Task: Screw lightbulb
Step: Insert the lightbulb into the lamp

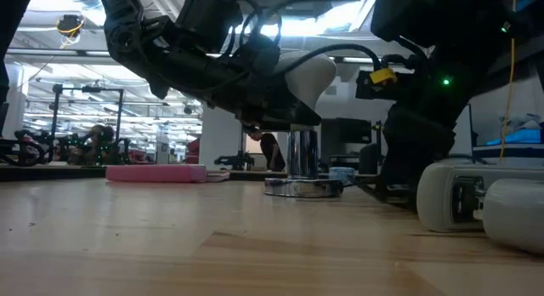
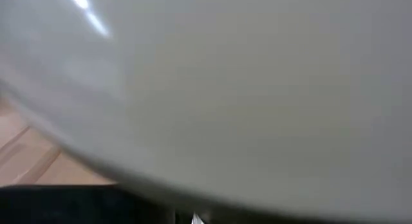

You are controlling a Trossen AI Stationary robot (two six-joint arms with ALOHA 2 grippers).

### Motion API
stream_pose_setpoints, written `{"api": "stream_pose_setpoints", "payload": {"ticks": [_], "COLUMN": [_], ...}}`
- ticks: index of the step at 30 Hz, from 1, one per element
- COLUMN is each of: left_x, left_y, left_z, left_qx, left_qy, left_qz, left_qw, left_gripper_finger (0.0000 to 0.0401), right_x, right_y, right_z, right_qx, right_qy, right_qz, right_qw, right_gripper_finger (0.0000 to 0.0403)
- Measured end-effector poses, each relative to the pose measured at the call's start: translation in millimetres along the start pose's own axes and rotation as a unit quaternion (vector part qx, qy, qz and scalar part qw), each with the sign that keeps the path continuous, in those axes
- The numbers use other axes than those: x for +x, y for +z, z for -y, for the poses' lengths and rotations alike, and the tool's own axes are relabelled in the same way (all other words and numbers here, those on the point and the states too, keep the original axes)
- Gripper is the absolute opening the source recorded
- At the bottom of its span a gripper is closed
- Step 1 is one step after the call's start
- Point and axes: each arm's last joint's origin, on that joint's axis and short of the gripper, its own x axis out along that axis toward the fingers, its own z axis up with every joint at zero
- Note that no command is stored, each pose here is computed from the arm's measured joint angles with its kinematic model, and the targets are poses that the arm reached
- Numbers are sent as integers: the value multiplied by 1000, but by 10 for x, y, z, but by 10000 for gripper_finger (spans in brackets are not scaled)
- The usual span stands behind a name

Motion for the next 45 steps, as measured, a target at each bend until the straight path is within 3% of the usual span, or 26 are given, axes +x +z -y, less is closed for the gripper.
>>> {"api": "stream_pose_setpoints", "payload": {"ticks": [5,15,20,24,28,33,40,45], "left_x": [-1,0,-1,-2,-10,-21,-33,-37], "left_y": [0,0,6,13,20,20,36,57], "left_z": [4,4,9,28,81,148,208,222], "left_qx": [0,0,0,0,19,40,42,40], "left_qy": [0,-2,-7,-20,-28,-37,-47,-63], "left_qz": [0,0,2,6,13,18,31,41], "left_qw": [1000,1000,1000,1000,999,998,998,996], "left_gripper_finger": [150,150,150,150,150,150,150,150], "right_x": [13,29,28,25,22,40,97,139], "right_y": [11,56,61,62,67,94,198,299], "right_z": [53,99,108,121,127,167,234,273], "right_qx": [-14,-62,-74,-82,-114,-113,-168,-198], "right_qy": [-40,-84,-99,-118,-132,-148,-162,-162], "right_qz": [16,45,53,62,66,69,72,83], "right_qw": [999,994,991,988,983,980,970,963], "right_gripper_finger": [133,12,29,15,12,25,11,25]}}
